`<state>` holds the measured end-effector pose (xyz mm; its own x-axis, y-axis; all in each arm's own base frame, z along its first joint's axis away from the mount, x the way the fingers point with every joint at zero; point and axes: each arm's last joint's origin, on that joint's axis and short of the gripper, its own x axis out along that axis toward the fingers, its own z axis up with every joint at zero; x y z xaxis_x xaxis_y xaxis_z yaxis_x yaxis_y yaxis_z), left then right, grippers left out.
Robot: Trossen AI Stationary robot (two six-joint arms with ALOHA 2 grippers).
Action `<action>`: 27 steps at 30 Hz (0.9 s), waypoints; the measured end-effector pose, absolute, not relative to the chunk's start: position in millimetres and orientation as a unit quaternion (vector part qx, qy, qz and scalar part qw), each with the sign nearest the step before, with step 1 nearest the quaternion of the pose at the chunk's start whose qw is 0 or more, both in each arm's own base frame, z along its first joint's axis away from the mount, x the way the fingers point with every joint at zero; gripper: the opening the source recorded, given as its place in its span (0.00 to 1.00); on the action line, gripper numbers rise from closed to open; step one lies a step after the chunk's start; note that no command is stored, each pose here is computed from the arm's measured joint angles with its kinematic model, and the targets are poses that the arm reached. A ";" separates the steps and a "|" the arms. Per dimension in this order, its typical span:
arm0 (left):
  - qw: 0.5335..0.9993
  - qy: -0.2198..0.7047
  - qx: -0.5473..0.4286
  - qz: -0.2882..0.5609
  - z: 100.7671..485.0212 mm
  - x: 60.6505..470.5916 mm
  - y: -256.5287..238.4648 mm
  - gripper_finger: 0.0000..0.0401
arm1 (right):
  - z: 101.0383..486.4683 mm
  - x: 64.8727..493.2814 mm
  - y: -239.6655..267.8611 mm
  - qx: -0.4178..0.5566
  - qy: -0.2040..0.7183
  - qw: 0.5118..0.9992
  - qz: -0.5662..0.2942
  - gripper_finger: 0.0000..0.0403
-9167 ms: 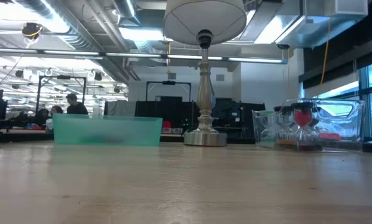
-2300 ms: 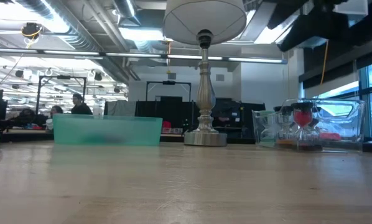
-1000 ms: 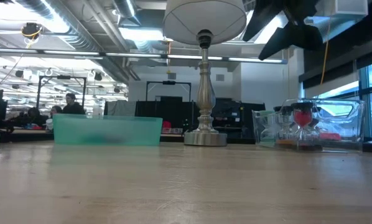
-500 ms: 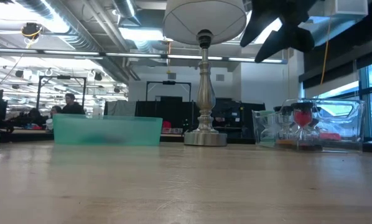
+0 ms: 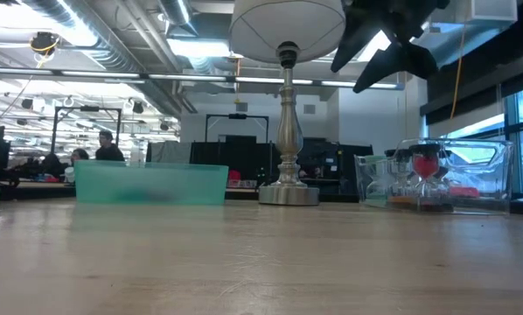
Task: Pick & Place Office items
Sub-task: Put the white hourglass into the transparent bin
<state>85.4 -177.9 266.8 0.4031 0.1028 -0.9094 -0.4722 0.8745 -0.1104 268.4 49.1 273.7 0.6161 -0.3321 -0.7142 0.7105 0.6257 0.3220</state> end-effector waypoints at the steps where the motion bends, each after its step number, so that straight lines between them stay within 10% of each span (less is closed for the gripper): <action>1: 0.820 0.515 -0.180 0.172 266.9 85.8 -178.7 0.66 | 273.7 268.8 47.3 0.308 0.309 0.844 -0.312 0.66; 27: 0.894 0.424 -0.100 0.105 240.4 60.5 -185.7 0.66 | 254.1 283.2 40.4 0.347 0.309 0.810 -0.358 0.66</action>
